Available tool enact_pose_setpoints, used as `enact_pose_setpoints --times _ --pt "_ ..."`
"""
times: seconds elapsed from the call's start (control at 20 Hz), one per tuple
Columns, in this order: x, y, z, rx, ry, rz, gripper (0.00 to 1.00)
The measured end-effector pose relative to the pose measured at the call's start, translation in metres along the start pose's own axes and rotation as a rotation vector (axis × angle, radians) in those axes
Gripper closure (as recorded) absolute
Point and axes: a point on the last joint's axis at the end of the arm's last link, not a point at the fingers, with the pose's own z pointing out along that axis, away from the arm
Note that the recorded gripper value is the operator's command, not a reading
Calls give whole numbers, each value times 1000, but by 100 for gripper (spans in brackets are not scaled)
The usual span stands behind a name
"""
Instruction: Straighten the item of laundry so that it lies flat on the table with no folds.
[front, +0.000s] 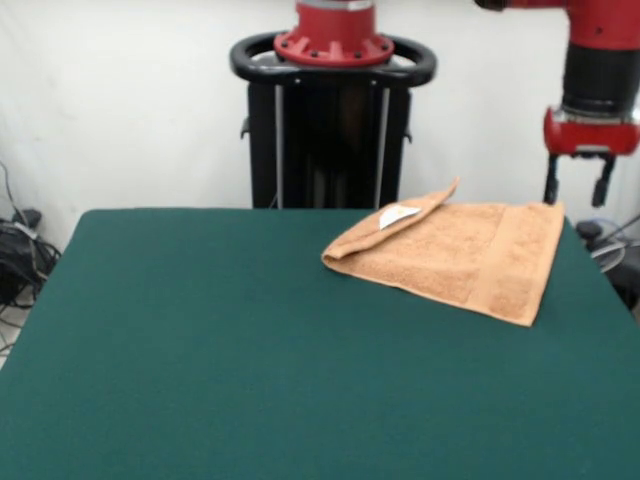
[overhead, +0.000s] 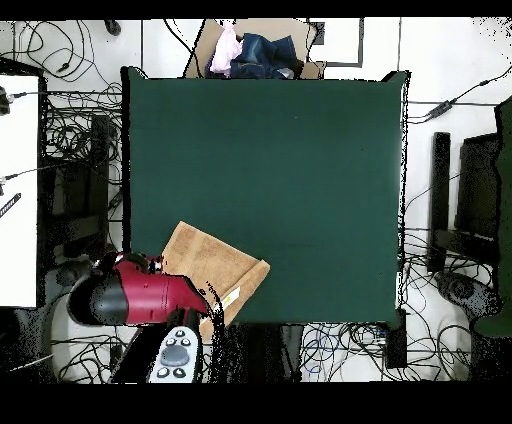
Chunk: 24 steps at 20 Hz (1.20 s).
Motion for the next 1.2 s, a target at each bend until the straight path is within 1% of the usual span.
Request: enact_pose_setpoints --times 0.1,0.15,0.25,0.3,0.45,0.5,0.7,0.8,1.0,1.05,1.2 --pt "-21 3 1 -4 -21 5 0" --pt "-28 5 2 -6 -26 5 0" --pt "-35 8 3 -10 -30 5 0" --pt "-47 12 5 -15 -36 4 0" --pt "-60 14 7 -20 -43 8 0" --pt "-70 14 10 -23 -50 14 0" --pt "-87 7 14 -25 -64 32 0" --pt "-96 -2 15 -24 -68 52 0" --pt "-107 -20 17 -19 -68 85 0" --pt "-111 -33 19 -13 -66 101 0" --pt "-115 -44 21 -7 -63 110 0"
